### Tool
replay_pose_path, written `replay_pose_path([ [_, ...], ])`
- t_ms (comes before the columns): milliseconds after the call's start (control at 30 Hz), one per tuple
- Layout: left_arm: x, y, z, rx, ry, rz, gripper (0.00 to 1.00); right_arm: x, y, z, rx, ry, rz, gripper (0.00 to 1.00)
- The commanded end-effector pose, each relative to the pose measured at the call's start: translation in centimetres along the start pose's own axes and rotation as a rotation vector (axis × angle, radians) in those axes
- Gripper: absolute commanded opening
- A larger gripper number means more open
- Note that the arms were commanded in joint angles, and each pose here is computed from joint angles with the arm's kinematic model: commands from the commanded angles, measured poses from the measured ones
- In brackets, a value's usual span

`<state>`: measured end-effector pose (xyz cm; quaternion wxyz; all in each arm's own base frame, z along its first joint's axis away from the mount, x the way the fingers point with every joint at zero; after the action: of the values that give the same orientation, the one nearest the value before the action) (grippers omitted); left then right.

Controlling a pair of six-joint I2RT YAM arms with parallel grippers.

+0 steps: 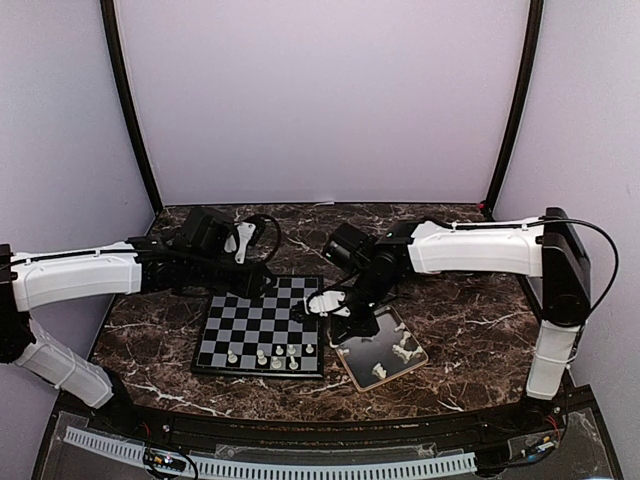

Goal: Set up the chess pieces on the board
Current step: Place the rook at h1.

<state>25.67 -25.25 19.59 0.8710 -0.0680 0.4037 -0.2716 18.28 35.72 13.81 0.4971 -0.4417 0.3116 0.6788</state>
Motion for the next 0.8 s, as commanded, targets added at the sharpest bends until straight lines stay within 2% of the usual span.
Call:
replay_pose_path([
  [0,-1.3,1.0,-0.5,0.001,-0.010,0.043,0.46,0.8,-0.4,2.2,-0.008,-0.022,0.036,0.00],
  [300,-2.0,2.2,-1.1,-0.027,-0.028,0.080,0.46,3.2,-0.4,5.7,-0.078,0.003,0.047,0.00],
  [767,-2.0,2.9,-1.4,-0.037,-0.035,0.092,0.46,5.6,0.6,4.8,-0.096,0.081,0.045,0.00],
])
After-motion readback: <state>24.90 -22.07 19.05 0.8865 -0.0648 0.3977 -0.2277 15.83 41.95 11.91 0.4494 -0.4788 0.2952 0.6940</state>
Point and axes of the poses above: each gripper's point midway between its finger pads, its own x axis out along the fingers, its own y axis along the line the jaws close on, z = x × y, the point moved 5 cm from there along -x, back along the fingers, and after that the axes turned 8 degrees about -x, right-handed, at the moved point
